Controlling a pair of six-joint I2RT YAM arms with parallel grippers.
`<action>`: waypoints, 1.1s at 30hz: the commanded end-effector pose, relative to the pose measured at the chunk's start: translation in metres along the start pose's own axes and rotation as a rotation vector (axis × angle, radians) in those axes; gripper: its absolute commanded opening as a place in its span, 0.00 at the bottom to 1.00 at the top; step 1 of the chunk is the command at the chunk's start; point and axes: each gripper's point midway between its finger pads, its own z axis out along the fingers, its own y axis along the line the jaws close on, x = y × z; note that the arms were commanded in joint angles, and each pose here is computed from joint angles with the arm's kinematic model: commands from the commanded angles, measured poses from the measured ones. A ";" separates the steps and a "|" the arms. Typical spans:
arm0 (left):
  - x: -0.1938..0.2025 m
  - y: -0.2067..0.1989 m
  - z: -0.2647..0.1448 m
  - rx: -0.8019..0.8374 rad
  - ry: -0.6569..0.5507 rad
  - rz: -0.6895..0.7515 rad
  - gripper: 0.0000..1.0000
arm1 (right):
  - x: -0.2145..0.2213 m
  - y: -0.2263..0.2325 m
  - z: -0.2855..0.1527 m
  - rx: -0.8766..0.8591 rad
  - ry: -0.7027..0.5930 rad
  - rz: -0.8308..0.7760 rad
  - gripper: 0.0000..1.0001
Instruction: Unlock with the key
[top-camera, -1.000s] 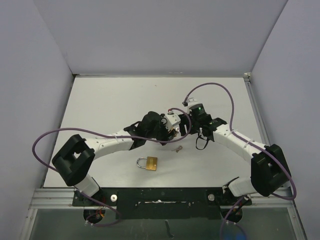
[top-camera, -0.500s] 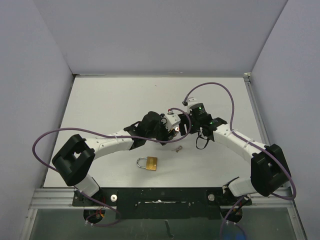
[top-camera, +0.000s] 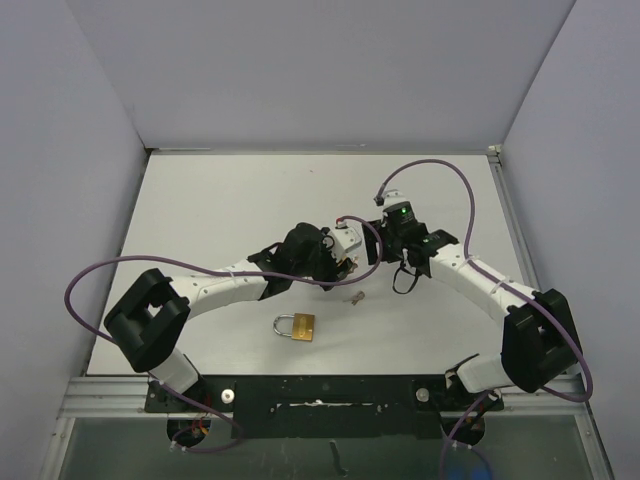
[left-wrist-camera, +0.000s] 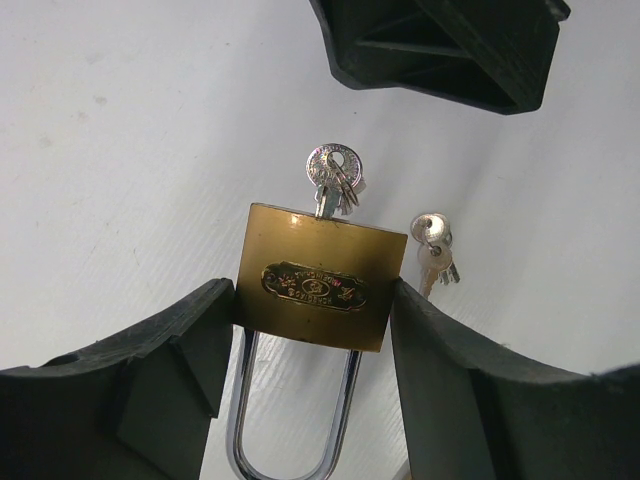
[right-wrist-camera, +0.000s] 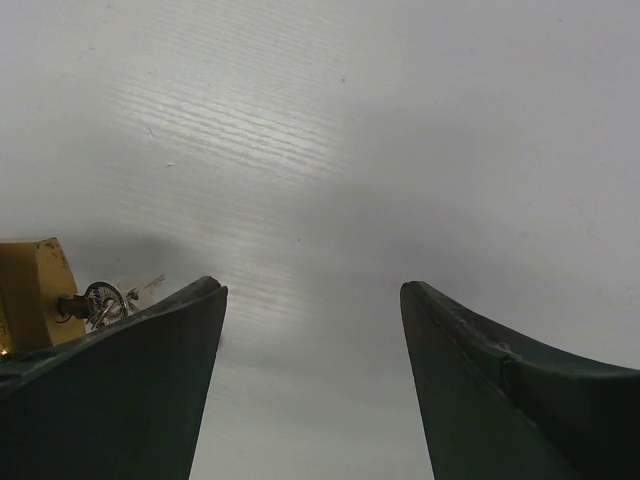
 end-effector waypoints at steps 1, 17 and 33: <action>-0.062 0.005 -0.007 -0.015 -0.179 0.033 0.00 | -0.019 -0.005 -0.002 0.030 -0.035 0.005 0.72; -0.066 0.004 -0.006 -0.005 -0.186 0.033 0.00 | -0.022 0.045 -0.003 -0.258 -0.069 -0.025 0.71; -0.070 0.013 -0.018 -0.073 -0.266 -0.006 0.00 | -0.040 0.037 -0.024 -0.600 -0.192 0.276 0.54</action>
